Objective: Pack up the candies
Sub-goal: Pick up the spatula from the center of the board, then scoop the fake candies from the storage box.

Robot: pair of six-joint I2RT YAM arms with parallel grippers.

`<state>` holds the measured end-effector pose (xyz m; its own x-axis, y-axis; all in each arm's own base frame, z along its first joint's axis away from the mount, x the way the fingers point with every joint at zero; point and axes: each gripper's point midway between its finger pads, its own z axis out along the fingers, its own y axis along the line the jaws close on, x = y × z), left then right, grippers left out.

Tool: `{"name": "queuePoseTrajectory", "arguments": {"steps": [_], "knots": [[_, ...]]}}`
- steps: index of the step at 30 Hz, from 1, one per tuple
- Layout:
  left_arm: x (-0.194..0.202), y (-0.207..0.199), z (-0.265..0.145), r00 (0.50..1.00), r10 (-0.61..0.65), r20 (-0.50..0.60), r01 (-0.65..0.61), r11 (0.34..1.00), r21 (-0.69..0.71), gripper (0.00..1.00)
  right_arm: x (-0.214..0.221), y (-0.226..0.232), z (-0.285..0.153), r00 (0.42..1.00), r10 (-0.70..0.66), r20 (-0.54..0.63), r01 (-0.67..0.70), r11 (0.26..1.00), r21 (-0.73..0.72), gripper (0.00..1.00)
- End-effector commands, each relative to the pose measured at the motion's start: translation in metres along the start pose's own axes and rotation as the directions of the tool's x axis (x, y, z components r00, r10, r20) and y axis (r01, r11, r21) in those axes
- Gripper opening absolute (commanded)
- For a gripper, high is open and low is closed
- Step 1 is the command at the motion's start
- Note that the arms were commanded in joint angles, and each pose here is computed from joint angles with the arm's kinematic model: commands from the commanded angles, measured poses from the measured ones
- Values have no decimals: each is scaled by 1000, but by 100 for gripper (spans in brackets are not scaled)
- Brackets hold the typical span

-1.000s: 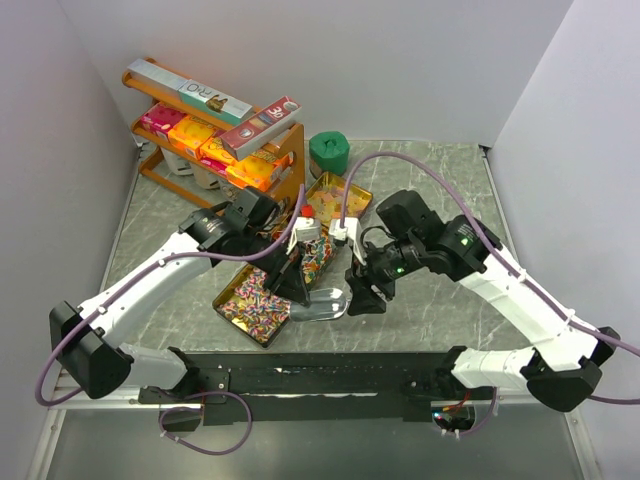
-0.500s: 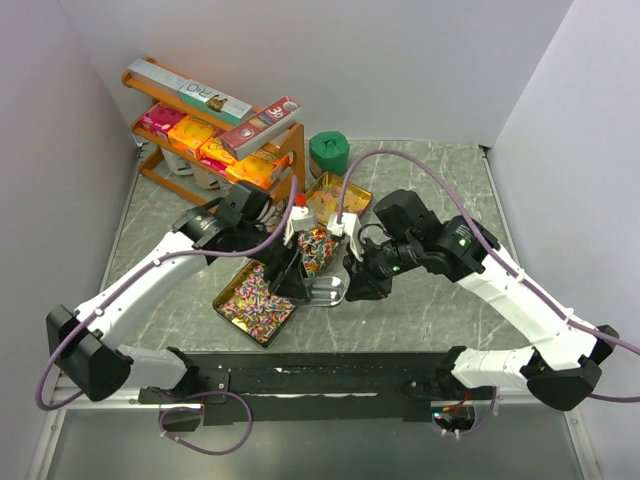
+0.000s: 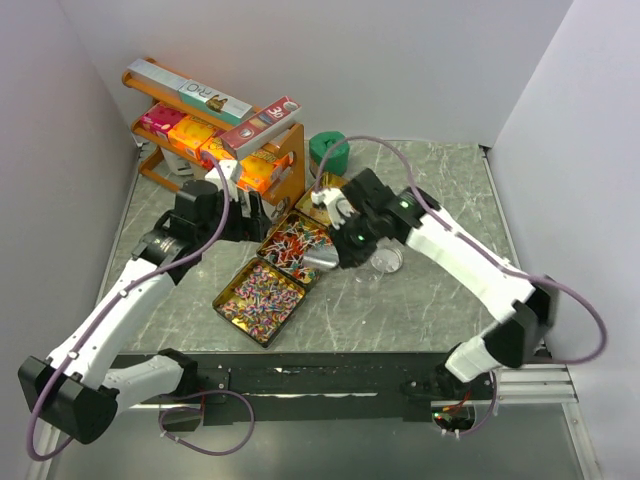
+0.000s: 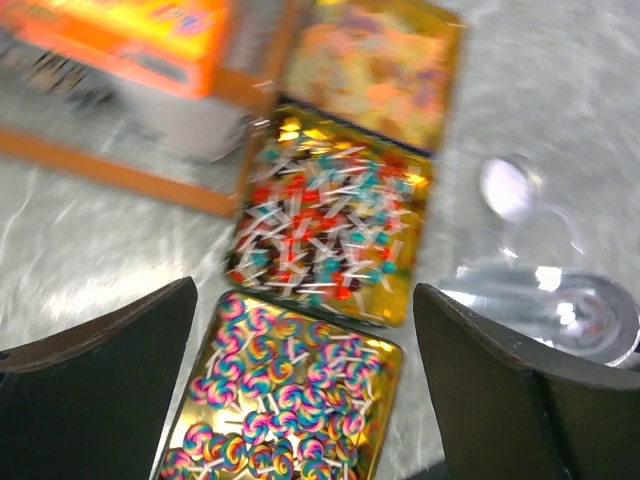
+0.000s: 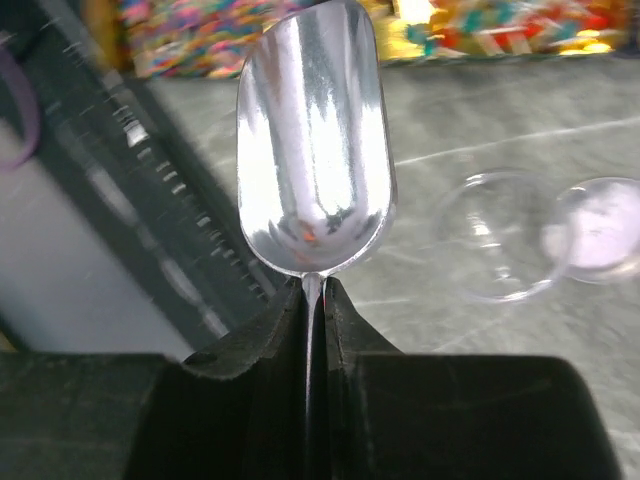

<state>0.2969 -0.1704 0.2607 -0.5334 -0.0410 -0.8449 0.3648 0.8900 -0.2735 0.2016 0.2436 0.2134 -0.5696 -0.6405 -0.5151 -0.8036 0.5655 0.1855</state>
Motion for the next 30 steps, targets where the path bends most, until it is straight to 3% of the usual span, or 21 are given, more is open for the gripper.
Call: {"name": "queuePoseTrajectory", "arguments": {"steps": [1,7,12,17,24,26,30], "knots": [[-3,41,8,987,-129,95,147,962,-230,96,-43,-39,13,999,20,43,-26,988,150,0],[16,59,13,982,-148,121,178,939,-296,95,-54,-85,46,999,25,-46,-10,953,302,0],[31,70,24,970,-195,143,233,916,-326,92,-48,-122,50,993,-52,-104,95,882,462,0],[36,70,40,965,-220,143,255,916,-309,90,-39,-140,50,977,-146,-156,207,826,525,0],[48,85,64,956,-282,81,293,891,-348,75,-47,-137,64,946,-272,-174,323,794,515,0],[51,82,70,950,-308,55,309,895,-320,68,-50,-140,67,935,-301,-188,355,770,530,0],[56,88,78,941,-336,31,328,891,-315,62,-50,-146,67,900,-356,-250,435,707,558,0]]}}
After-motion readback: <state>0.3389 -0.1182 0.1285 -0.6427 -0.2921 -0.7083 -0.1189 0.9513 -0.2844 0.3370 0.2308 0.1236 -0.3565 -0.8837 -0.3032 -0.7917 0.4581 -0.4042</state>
